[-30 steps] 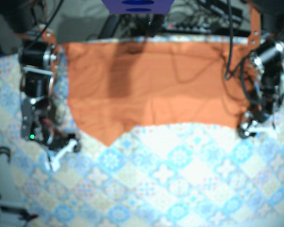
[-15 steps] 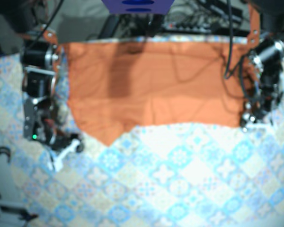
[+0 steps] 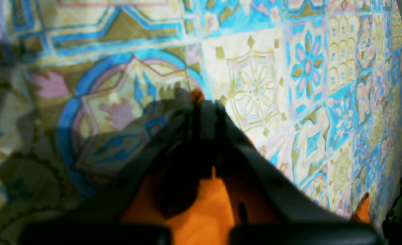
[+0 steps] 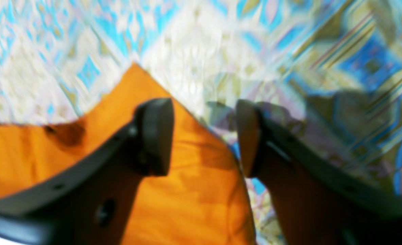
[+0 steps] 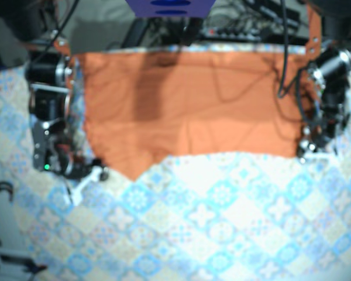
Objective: Fold the T-shirt properly
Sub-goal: 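Pull the grasped side edges inward toward each other with both grippers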
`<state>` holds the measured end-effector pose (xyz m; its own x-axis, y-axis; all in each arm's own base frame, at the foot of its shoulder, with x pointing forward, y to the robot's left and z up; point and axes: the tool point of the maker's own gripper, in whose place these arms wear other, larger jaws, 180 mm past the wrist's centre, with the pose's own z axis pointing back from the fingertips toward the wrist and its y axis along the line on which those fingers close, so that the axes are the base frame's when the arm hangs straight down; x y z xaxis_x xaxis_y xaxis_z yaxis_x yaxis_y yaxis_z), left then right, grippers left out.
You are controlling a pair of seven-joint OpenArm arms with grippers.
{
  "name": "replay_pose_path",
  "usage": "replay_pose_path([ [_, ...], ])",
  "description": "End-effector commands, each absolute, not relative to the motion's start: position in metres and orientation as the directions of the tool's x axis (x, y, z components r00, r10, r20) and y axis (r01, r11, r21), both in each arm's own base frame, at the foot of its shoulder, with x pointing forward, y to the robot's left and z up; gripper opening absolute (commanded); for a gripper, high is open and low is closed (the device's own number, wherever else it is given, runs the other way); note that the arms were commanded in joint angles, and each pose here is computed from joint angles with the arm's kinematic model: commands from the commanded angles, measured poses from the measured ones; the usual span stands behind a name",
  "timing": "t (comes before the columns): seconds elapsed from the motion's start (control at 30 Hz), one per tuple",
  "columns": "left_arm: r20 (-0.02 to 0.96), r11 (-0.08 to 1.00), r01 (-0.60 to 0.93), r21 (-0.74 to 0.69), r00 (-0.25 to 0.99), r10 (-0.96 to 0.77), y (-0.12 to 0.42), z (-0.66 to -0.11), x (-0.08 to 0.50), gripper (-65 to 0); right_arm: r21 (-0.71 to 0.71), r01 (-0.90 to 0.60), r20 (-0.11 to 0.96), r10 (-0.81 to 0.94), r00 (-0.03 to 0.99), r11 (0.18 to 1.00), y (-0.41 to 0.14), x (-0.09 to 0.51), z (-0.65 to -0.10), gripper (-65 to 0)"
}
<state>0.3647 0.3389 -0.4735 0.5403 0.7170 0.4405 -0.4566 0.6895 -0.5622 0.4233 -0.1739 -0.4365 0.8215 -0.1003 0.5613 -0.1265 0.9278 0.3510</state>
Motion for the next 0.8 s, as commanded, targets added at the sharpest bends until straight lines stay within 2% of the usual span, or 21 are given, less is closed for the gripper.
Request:
replay_pose_path([
  [0.0, 0.423, 0.704, -0.454, -0.546, 0.576, 0.699, 0.336, -0.475, 0.363, -65.0, 0.344, -0.148, 0.614, -0.103, 0.782, 0.927, -0.176, 0.443, -0.415, -31.8],
  [0.07, 0.423, 0.704, -0.454, -0.546, 0.576, 0.699, 0.336, -0.475, 0.363, -65.0, 0.337, -0.159, 0.614, -0.089, 0.784, 0.928, -0.174, 0.442, -0.416, -30.0],
  [0.5, 0.424, 0.705, -0.455, -0.544, 0.576, 0.699, 0.337, -0.475, 0.362, -65.0, 0.376, -0.191, 0.612, -0.088, 0.786, 0.907, -0.14, 0.443, -0.418, -30.0],
  [0.77, 0.424, 0.705, -0.455, -0.544, 0.576, 0.699, 0.337, -0.475, 0.362, -65.0, 0.406, -0.152, 0.573, -0.121, 0.811, 0.901, -0.138, 0.432, -0.44, -30.0],
])
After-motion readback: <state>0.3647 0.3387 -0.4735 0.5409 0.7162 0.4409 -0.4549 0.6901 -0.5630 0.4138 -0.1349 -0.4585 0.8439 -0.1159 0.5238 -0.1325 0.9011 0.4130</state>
